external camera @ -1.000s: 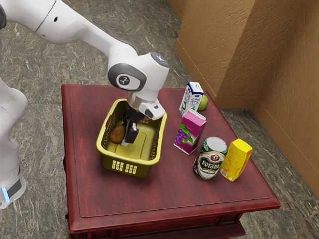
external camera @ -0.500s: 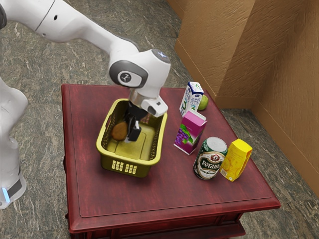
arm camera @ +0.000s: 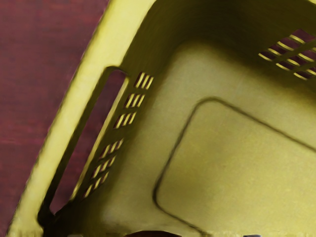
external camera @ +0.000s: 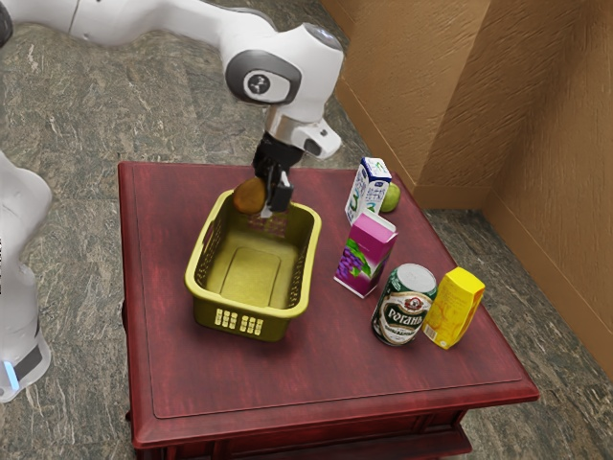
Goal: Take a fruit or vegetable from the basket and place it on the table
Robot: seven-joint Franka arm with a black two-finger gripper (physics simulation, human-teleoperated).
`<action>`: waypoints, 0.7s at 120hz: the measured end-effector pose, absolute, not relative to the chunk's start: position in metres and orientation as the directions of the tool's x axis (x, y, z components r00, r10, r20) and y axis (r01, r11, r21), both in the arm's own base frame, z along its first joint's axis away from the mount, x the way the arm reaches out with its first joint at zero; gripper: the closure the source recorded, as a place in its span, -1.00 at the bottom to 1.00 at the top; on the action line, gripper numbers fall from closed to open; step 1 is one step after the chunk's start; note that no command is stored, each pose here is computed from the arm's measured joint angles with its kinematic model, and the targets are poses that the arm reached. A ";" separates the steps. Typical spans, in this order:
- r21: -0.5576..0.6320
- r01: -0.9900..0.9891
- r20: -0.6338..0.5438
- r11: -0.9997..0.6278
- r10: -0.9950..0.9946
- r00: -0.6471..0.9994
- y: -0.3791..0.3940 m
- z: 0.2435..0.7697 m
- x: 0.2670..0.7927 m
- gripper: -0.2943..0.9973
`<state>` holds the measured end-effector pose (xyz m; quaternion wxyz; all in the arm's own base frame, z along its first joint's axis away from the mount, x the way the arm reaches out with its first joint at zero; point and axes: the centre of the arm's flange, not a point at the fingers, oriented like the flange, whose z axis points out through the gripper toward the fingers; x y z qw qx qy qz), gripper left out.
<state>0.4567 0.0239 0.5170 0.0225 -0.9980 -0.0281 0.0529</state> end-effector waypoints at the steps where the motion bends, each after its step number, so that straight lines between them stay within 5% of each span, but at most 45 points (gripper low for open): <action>1: -0.049 0.059 -0.105 -0.997 0.064 0.992 0.027 0.518 0.456 -0.02; 27: -0.062 0.182 -0.126 -0.981 0.189 0.974 0.105 0.546 0.412 -0.02; 84: -0.061 0.252 -0.284 -0.966 0.259 0.923 0.155 0.497 0.370 -0.01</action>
